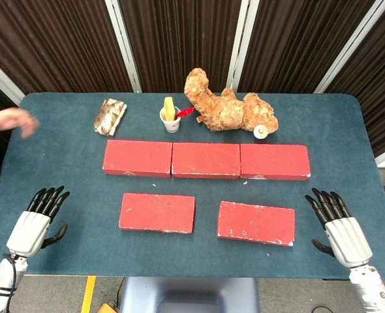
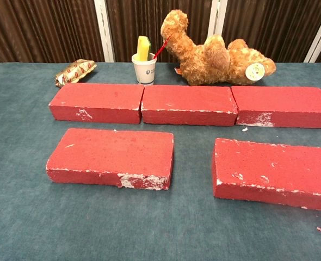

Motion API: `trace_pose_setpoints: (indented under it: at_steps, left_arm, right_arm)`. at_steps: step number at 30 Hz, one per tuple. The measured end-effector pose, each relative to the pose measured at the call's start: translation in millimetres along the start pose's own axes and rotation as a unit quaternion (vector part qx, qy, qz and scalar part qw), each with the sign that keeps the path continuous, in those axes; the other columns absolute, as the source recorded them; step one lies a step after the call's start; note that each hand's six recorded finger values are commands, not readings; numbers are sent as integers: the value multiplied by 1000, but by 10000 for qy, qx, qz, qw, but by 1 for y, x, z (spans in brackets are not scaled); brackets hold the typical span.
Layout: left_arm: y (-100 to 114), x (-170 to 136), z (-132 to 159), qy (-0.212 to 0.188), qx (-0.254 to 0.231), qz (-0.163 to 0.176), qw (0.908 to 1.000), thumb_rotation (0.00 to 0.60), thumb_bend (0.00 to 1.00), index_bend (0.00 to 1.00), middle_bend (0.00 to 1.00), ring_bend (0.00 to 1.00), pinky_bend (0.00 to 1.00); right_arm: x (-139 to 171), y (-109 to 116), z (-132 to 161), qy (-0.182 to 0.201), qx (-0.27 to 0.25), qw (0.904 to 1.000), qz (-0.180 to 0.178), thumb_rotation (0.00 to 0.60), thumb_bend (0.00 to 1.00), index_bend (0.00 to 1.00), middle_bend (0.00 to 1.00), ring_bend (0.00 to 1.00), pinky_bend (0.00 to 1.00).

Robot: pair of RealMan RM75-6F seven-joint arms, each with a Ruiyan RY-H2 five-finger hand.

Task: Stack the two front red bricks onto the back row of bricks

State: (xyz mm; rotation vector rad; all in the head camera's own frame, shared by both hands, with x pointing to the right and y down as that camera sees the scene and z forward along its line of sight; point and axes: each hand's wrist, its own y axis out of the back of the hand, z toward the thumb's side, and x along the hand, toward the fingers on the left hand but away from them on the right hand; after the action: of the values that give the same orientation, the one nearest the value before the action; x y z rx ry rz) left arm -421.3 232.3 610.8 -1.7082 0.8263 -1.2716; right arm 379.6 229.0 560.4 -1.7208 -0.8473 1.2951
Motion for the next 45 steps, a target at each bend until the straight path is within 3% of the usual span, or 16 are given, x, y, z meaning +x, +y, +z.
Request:
trace_pose_setpoints:
  at_steps: [5, 11, 14, 20, 26, 36, 45]
  left_arm:
    - [-2, -1, 5, -89, -7, -32, 10000, 600, 395, 0, 0, 0, 71]
    - [-8, 3, 32, -625, -340, -222, 9972, 600, 349, 0, 0, 0, 72]
    - [-13, 9, 50, -934, -553, -507, 9928, 600, 289, 0, 0, 0, 78]
    - [-21, 44, 91, -1529, -944, -1206, 9763, 600, 258, 0, 0, 0, 20]
    - [-26, 82, 133, -2064, -1058, -1271, 9644, 600, 234, 0, 0, 0, 5]
    - [-46, 109, 157, -2234, -1500, -1769, 9467, 600, 187, 0, 0, 0, 2]
    - [-68, 123, 161, -2285, -1300, -1922, 9455, 600, 184, 0, 0, 0, 0]
  right_arm:
    - [2, -1, 2, 37, 10, 10000, 41, 600, 67, 0, 0, 0, 0]
    - [3, -1, 1, 40, -9, 10000, 70, 600, 67, 0, 0, 0, 0]
    - [2, -4, 2, 41, -4, 9999, 126, 600, 67, 0, 0, 0, 0]
    - [2, -8, 5, 120, -29, 9996, 261, 600, 67, 0, 0, 0, 0]
    - [0, -9, 2, 63, -57, 9994, 326, 600, 67, 0, 0, 0, 0]
    - [-3, -10, 0, 3, -144, 9991, 390, 600, 67, 0, 0, 0, 0]
    - [-5, -9, 1, 16, -313, 9989, 356, 600, 67, 0, 0, 0, 0]
